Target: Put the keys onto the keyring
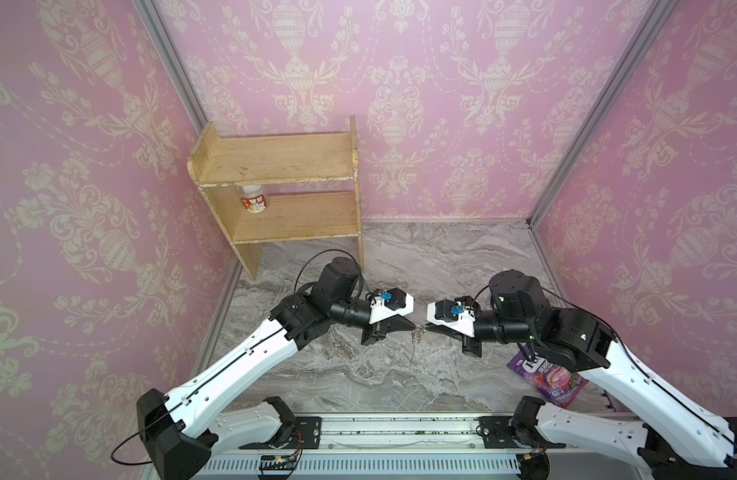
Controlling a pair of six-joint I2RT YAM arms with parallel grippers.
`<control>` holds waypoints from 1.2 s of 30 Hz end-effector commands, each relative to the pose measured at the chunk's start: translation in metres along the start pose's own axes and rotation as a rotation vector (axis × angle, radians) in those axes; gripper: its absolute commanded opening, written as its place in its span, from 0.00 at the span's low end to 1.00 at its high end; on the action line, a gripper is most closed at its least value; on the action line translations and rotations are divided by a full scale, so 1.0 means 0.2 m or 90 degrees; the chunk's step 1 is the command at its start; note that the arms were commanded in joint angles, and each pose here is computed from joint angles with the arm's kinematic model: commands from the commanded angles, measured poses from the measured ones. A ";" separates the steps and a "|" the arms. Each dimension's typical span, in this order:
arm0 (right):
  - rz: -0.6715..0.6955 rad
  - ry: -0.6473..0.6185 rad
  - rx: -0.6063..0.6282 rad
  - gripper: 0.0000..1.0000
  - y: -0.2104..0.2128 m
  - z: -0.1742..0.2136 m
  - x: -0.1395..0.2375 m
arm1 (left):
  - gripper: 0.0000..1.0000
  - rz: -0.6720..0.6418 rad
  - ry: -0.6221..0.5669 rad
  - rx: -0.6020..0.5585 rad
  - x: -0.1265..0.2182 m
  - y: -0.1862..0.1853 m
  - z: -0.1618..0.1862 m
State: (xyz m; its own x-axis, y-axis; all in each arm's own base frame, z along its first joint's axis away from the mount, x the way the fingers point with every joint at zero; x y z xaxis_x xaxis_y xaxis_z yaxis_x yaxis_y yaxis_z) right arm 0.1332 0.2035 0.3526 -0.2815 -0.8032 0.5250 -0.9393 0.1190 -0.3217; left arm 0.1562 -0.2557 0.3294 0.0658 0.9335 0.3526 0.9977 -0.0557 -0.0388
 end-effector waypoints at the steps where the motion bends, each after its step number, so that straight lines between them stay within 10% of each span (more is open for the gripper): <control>1: 0.014 -0.019 0.003 0.00 -0.01 -0.03 0.01 | 0.00 -0.005 -0.001 -0.025 0.02 -0.03 -0.04; 36: -0.017 -0.007 0.003 0.00 0.02 -0.02 0.02 | 0.00 -0.020 0.010 -0.043 0.03 -0.03 -0.04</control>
State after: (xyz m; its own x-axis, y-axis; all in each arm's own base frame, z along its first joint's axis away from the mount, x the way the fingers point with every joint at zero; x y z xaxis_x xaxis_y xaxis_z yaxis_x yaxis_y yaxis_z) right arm 0.1347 0.2041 0.3508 -0.2845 -0.7973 0.5324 -0.9395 0.1211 -0.3206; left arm 0.1541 -0.2554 0.3242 0.0598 0.9221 0.3823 0.9982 -0.0542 -0.0255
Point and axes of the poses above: each gripper's point midway between its finger pads, its own x axis back along the fingers, its own y axis along the line the jaws close on, z = x × y, the point moved 6 cm from there along x, back along the fingers, and after that the axes turned 6 degrees about x, right-handed, at the moved point
